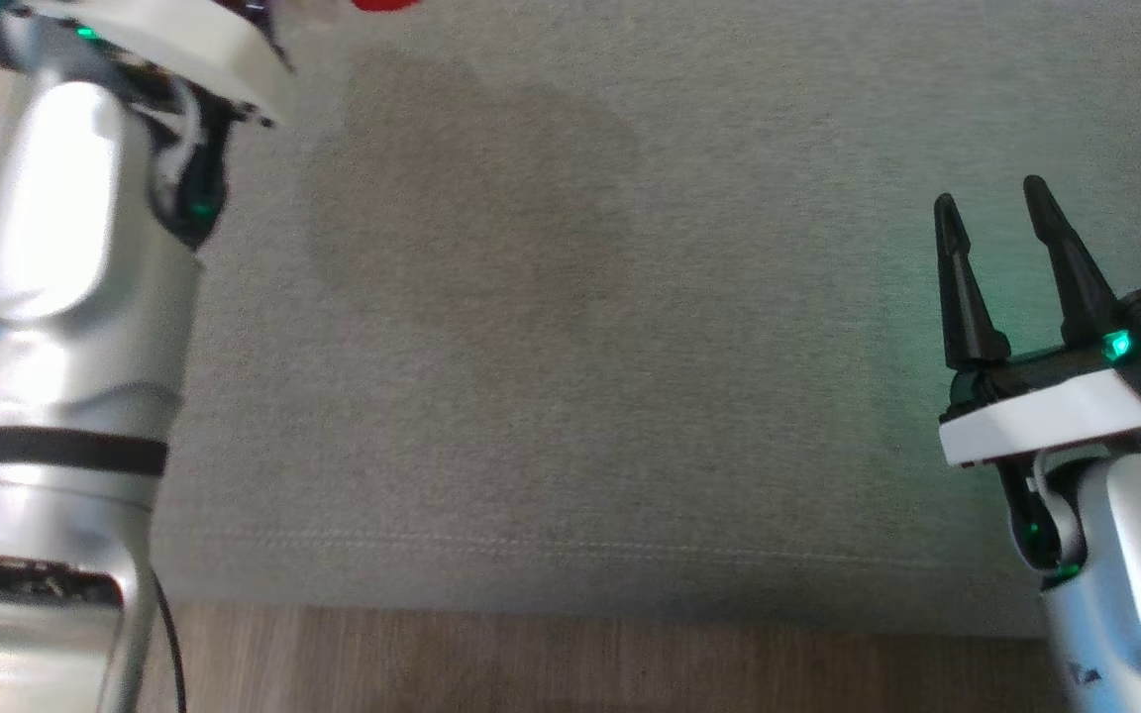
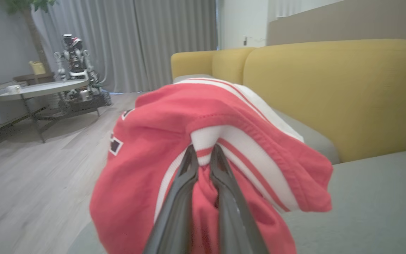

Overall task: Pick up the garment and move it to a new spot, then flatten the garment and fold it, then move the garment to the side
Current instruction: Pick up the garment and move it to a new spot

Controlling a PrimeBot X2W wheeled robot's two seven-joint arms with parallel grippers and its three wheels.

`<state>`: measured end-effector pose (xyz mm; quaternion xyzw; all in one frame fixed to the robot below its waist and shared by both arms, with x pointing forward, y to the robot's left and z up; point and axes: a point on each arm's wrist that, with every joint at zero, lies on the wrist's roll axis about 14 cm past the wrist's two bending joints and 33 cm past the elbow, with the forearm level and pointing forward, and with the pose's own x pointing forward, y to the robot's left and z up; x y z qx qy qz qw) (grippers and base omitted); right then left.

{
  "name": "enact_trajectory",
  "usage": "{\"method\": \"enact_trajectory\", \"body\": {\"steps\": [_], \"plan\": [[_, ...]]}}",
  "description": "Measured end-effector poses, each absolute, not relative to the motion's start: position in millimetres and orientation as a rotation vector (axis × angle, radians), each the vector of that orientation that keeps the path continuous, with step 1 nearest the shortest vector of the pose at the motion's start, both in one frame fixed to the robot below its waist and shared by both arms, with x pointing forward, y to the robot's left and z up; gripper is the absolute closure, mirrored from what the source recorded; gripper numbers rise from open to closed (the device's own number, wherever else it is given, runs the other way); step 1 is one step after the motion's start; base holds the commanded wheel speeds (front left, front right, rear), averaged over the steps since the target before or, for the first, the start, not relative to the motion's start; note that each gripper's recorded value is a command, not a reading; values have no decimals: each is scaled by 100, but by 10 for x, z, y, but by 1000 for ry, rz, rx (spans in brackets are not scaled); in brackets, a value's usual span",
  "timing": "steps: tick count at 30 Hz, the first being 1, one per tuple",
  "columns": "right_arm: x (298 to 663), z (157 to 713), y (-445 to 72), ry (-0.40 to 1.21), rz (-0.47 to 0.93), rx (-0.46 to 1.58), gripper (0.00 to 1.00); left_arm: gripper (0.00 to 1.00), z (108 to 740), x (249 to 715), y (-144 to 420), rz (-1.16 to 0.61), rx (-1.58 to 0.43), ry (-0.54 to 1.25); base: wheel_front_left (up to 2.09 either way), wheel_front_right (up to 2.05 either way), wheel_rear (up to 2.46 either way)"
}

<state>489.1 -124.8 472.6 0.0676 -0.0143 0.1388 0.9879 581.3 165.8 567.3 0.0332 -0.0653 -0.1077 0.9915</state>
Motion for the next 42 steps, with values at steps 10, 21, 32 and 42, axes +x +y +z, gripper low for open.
{"method": "enact_trajectory", "body": {"steps": [10,21,32,42], "plan": [[4735,4993,-1772,-94,107,144,0,100,5891,5421,-39,-692,45,-231,0,0,0],[4643,5181,-2217,-149,-21,128,0,100,5364,4680,-1175,-1186,169,-201,0,0,0],[4618,5064,-2300,-120,-52,127,0,0,4445,4728,-814,-1258,430,-2,0,0,0],[4685,5161,-2067,-146,10,148,0,0,5045,5339,-234,-914,320,-61,0,0,0]]}}
